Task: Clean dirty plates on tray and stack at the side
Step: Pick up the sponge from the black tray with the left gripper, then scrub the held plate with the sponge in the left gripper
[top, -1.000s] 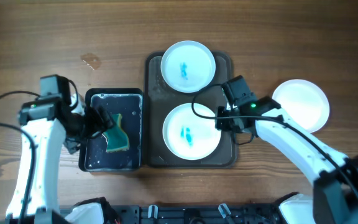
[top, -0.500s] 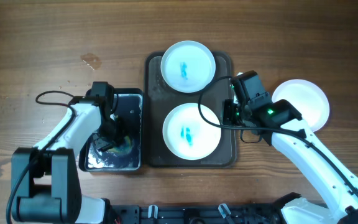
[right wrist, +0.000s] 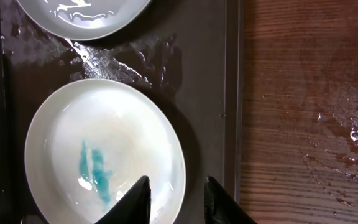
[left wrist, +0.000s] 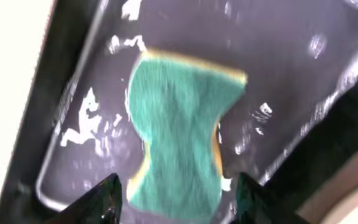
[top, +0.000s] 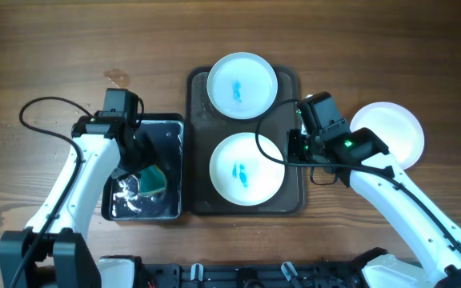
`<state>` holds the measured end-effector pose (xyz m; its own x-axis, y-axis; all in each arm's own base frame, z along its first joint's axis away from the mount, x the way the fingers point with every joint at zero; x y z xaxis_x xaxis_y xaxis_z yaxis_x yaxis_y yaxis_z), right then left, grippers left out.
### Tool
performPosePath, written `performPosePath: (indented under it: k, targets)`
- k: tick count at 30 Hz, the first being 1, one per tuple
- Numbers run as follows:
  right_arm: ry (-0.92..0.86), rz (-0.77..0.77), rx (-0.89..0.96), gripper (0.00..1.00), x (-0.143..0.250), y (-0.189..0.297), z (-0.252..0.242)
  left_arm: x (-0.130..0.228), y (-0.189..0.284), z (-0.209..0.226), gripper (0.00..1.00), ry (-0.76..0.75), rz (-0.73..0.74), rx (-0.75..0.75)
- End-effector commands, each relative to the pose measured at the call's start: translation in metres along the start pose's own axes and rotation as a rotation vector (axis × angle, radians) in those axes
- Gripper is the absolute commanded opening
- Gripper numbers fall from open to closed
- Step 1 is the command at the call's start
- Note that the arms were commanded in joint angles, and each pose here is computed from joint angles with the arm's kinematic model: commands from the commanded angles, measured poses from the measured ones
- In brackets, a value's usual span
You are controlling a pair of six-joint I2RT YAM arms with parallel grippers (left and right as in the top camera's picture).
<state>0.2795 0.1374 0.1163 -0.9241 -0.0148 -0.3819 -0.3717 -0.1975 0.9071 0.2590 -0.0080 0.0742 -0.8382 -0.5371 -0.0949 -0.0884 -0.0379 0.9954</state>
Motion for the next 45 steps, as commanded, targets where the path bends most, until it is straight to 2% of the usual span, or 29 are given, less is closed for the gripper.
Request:
performPosePath:
  k: [1, 4, 5, 6, 11, 12, 13, 15, 16, 17, 22, 24, 26, 27, 28, 29, 34, 37, 39, 42, 45]
  targets:
    - [0.008, -0.029, 0.016, 0.29, -0.008, 0.005, -0.002, -0.010, -0.028, 0.011, 0.51, 0.008, -0.050, -0.074]
    - [0.008, -0.021, 0.008, 0.28, -0.006, 0.005, -0.001, -0.005, -0.053, 0.012, 0.42, 0.004, -0.020, -0.091]
    - [0.008, -0.018, 0.008, 0.29, -0.006, 0.005, -0.001, -0.005, -0.060, 0.012, 0.31, 0.003, -0.010, -0.099]
    - [0.008, -0.017, 0.009, 0.29, -0.005, 0.005, -0.001, -0.007, -0.063, 0.010, 0.04, -0.001, -0.014, -0.093]
    - [0.008, -0.007, 0.009, 0.28, -0.003, 0.005, -0.001, -0.026, -0.032, -0.017, 0.04, -0.074, -0.036, 0.013]
    - [0.008, -0.005, 0.010, 0.28, -0.003, 0.005, -0.002, -0.030, -0.020, -0.019, 0.10, -0.074, -0.042, 0.020]
    - [0.011, -0.003, 0.012, 0.28, -0.002, 0.005, -0.002, -0.032, -0.003, -0.020, 0.25, -0.074, -0.041, 0.019]
    - [0.012, -0.002, 0.021, 0.29, -0.002, 0.005, -0.004, -0.027, 0.008, -0.016, 0.45, -0.075, -0.018, 0.005]
    - [0.013, -0.002, 0.021, 0.29, -0.002, 0.005, -0.004, -0.022, 0.008, -0.013, 0.51, -0.076, 0.004, -0.006]
    - [0.015, -0.002, 0.021, 0.29, -0.002, 0.005, -0.004, -0.017, 0.007, -0.010, 0.53, -0.077, 0.027, -0.021]
    - [0.015, 0.022, 0.017, 0.34, 0.004, 0.003, -0.004, 0.003, -0.019, 0.001, 0.50, -0.083, 0.076, -0.049]
    - [0.075, 0.067, -0.045, 0.36, 0.013, -0.002, 0.005, 0.010, -0.038, 0.003, 0.45, -0.083, 0.077, -0.038]
    - [0.171, 0.125, -0.117, 0.38, 0.023, -0.010, 0.016, 0.021, -0.058, 0.001, 0.31, -0.080, 0.092, 0.006]
    - [0.180, 0.143, -0.114, 0.38, 0.025, -0.014, 0.015, 0.022, -0.063, -0.001, 0.23, -0.080, 0.088, 0.024]
    - [0.178, 0.163, -0.107, 0.38, 0.028, -0.020, 0.013, 0.022, -0.065, -0.002, 0.09, -0.080, 0.085, 0.030]
    - [0.169, 0.185, -0.099, 0.38, 0.030, -0.027, 0.011, 0.021, -0.063, -0.003, 0.04, -0.079, 0.082, 0.033]
    - [0.025, 0.249, -0.141, 0.32, 0.026, -0.053, -0.004, 0.007, -0.022, -0.011, 0.04, -0.081, 0.062, 0.051]
    - [0.088, 0.257, -0.338, 0.34, 0.022, -0.060, 0.007, -0.004, 0.017, -0.023, 0.04, -0.081, 0.016, 0.114]
    - [0.121, 0.281, -0.381, 0.37, 0.027, -0.064, 0.013, -0.004, 0.043, -0.036, 0.04, -0.099, -0.001, 0.214]
    - [0.117, 0.325, -0.245, 0.38, 0.039, -0.082, 0.002, 0.005, 0.070, -0.053, 0.04, -0.132, -0.021, 0.339]
    - [0.093, 0.328, -0.127, 0.37, 0.041, -0.098, -0.009, 0.017, 0.078, -0.065, 0.04, -0.187, -0.023, 0.372]
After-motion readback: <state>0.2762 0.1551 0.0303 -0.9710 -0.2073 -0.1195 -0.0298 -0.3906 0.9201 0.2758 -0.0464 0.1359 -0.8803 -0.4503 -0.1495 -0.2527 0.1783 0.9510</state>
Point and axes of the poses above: each gripper's point midway between its finger pads, its own y axis back along the fingers, its own z axis along the line the jaws close on, x = y × z, the point moved 1 cm from there along y, back along the fingers, and after that the axes turned 5 degrees about y, right-handed, at the moved point
